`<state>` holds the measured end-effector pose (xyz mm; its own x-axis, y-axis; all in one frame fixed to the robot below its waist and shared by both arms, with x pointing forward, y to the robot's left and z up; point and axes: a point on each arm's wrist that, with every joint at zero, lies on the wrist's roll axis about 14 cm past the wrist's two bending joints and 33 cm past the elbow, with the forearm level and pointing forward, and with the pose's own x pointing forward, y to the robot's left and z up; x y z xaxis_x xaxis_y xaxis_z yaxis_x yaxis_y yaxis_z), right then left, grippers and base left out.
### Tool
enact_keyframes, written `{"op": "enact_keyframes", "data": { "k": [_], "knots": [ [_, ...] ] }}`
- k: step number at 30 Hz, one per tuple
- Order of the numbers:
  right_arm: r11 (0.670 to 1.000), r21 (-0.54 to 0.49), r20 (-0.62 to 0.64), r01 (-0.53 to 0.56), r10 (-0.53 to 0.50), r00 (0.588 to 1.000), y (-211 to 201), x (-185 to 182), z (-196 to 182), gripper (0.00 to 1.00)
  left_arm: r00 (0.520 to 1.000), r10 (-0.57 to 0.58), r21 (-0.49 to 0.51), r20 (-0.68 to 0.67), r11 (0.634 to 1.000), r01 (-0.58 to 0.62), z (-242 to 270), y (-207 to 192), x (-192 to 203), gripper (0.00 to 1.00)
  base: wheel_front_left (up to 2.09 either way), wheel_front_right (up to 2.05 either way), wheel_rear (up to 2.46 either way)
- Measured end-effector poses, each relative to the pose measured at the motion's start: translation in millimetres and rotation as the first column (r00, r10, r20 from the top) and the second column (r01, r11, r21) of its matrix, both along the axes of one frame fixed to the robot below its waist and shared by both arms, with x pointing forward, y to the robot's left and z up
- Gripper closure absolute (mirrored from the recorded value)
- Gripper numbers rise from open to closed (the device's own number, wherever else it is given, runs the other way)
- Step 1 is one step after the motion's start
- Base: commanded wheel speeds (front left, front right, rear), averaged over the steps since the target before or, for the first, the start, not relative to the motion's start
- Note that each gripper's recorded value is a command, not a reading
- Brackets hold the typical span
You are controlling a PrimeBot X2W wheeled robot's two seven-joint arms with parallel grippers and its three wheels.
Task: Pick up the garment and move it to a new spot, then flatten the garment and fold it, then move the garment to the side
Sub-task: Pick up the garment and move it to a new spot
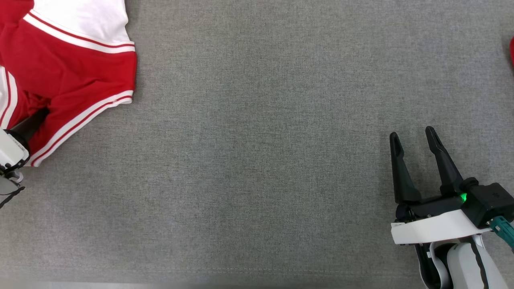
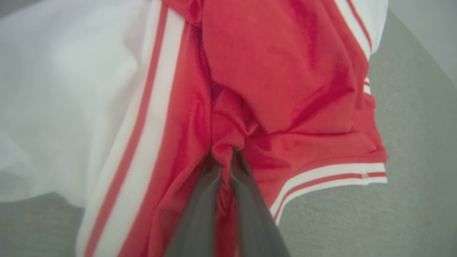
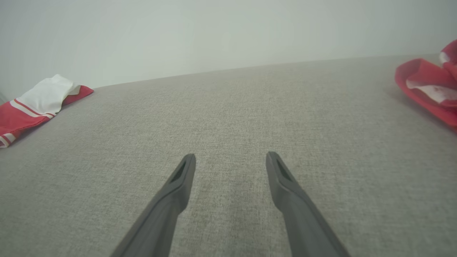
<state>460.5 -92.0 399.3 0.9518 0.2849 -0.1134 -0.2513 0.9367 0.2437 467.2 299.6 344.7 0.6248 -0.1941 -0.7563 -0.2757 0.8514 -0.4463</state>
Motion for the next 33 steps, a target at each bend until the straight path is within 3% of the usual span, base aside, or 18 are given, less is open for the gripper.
{"op": "enact_keyframes", "data": {
  "k": [13, 24, 33],
  "knots": [
    [1.000, 0.017, 0.035, -0.012, 0.011, 0.999, 6.1, -0.3, 17.0, 0.00, 0.975, -0.078, 0.000, 0.209, 0.997, 0.080, 48.3, -26.9, -1.6, 1.00, 0.00, 0.00, 0.00],
    [0.999, 0.023, 0.081, -0.026, 0.024, 0.996, 11.3, -10.9, 42.0, 0.00, 0.934, -0.151, -0.062, 0.323, 0.982, 0.180, 59.1, -91.2, -54.8, 1.00, 0.00, 0.00, 0.00],
    [1.000, 0.016, 0.109, -0.008, 0.007, 0.994, 5.5, -12.4, 54.5, 0.00, 0.888, -0.249, -0.126, 0.387, 0.940, 0.318, 66.2, -161.8, -77.2, 1.00, 0.00, 0.00, 0.00]
  ]
}}
